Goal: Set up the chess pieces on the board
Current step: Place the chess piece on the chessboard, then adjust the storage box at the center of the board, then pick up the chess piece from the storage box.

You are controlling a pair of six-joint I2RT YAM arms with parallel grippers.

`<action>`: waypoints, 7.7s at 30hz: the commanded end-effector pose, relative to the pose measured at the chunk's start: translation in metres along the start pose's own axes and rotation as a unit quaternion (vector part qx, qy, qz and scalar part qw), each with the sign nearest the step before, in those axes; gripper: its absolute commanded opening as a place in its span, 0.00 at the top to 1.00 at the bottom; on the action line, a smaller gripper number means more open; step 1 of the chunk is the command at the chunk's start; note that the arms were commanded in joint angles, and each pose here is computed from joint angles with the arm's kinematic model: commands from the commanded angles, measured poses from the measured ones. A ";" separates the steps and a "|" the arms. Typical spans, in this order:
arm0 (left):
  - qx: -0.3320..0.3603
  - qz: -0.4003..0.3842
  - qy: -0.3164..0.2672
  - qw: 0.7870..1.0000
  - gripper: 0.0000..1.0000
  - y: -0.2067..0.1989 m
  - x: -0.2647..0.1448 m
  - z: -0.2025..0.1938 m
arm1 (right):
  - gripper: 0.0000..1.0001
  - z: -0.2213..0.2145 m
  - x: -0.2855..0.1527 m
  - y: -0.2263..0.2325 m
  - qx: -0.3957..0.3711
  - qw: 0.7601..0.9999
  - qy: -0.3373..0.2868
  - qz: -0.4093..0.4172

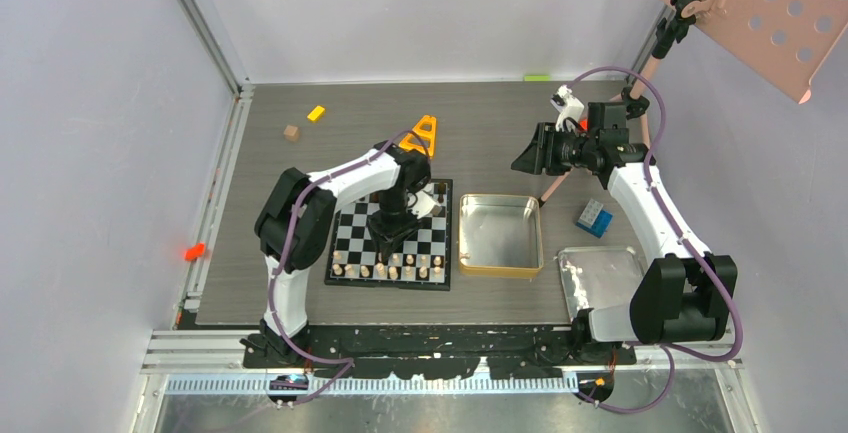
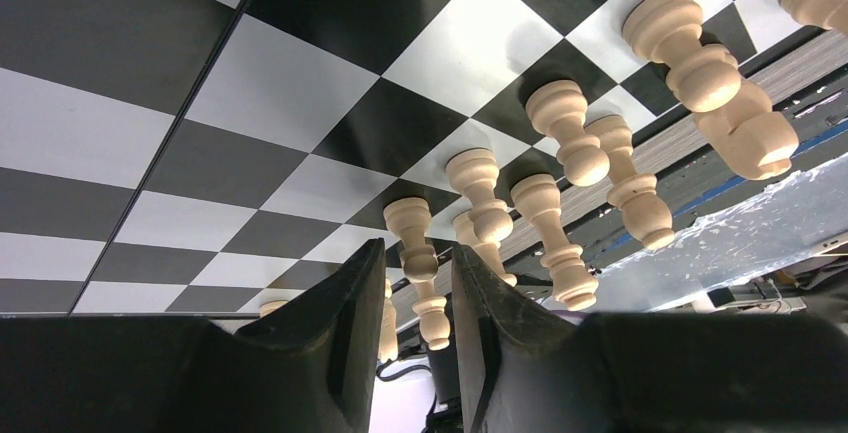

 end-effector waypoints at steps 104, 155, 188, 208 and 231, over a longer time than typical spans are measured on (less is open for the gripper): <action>-0.034 0.099 -0.293 0.950 0.36 0.070 -0.137 0.000 | 0.49 -0.103 0.006 -0.075 -0.165 0.912 0.334 -0.172; -0.110 0.089 -0.347 0.927 0.35 0.097 -0.153 -0.025 | 0.67 -0.036 0.132 -0.002 -0.551 0.741 0.382 -0.028; -0.102 0.078 -0.336 0.933 0.35 0.094 -0.155 -0.027 | 0.58 -0.088 0.046 -0.044 -0.465 0.777 0.410 -0.110; -0.102 0.067 -0.325 0.938 0.35 0.094 -0.146 -0.027 | 0.65 -0.105 0.059 -0.074 -0.468 0.745 0.463 -0.109; -0.047 -0.015 -0.436 0.899 0.35 0.081 -0.159 0.005 | 0.97 -0.023 0.048 0.004 -0.357 0.906 0.227 0.004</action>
Point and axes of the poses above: each gripper's point midway between its finger pads, its own x axis out along the fingers, its own y axis along the line the jaws close on, z = x × y, the point moved 7 cm from there along -x, back along the fingers, and after that the axes turned 1 degree about -x, right-handed, at the moved point
